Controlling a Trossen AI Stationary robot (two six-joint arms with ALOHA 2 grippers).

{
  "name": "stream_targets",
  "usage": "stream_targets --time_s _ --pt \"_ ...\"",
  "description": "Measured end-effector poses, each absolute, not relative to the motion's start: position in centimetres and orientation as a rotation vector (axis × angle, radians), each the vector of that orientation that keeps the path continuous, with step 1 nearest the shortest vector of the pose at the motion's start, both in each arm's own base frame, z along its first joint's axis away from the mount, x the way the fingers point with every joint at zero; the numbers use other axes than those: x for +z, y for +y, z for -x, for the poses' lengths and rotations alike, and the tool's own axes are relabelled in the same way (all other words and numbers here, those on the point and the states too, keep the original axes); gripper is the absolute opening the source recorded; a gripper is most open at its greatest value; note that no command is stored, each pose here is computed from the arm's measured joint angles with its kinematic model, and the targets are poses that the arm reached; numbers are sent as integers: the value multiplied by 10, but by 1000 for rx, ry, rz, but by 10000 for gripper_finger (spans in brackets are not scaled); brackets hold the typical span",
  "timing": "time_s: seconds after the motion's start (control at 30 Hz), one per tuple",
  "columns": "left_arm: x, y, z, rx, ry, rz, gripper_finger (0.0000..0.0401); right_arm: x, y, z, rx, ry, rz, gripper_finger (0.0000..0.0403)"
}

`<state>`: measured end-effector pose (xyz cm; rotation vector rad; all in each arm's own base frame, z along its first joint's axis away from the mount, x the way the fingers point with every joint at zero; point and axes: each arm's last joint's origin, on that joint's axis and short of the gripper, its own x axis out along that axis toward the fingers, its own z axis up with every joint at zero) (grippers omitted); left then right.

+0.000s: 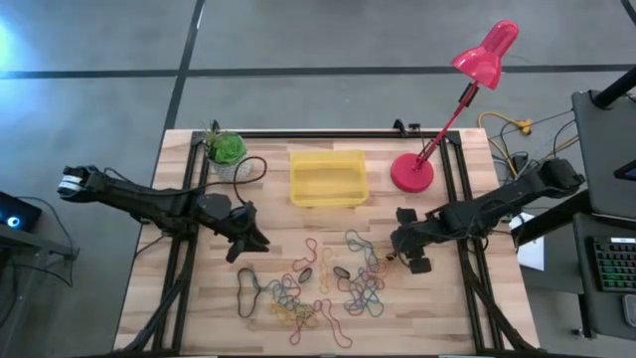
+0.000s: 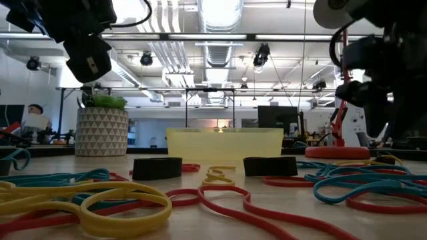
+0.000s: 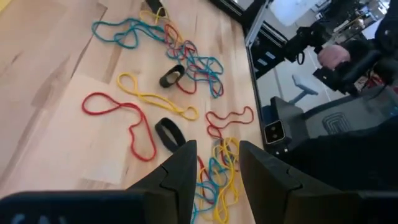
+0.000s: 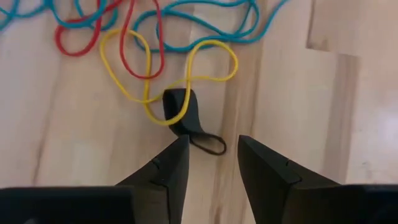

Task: Pick and place rubber bands into bin
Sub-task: Put the black rubber band into the yellow bin

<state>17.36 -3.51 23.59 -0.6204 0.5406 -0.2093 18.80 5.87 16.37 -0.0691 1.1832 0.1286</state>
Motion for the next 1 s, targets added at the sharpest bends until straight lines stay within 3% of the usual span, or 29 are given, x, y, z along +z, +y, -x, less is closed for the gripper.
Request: stream_targets --time_s 0.53,0.7,0.87,1.0 --pt "232 -35 -177 -172 555 633 104 136 64 -201 199 1330 126 119" --pt "227 -36 -181 -162 583 631 104 134 65 -199 212 1364 86 86" --pt "225 -36 -183 -157 598 630 104 135 65 -198 201 1365 73 19" --pt "225 -36 -183 -157 598 630 104 139 62 -195 119 1363 35 9"
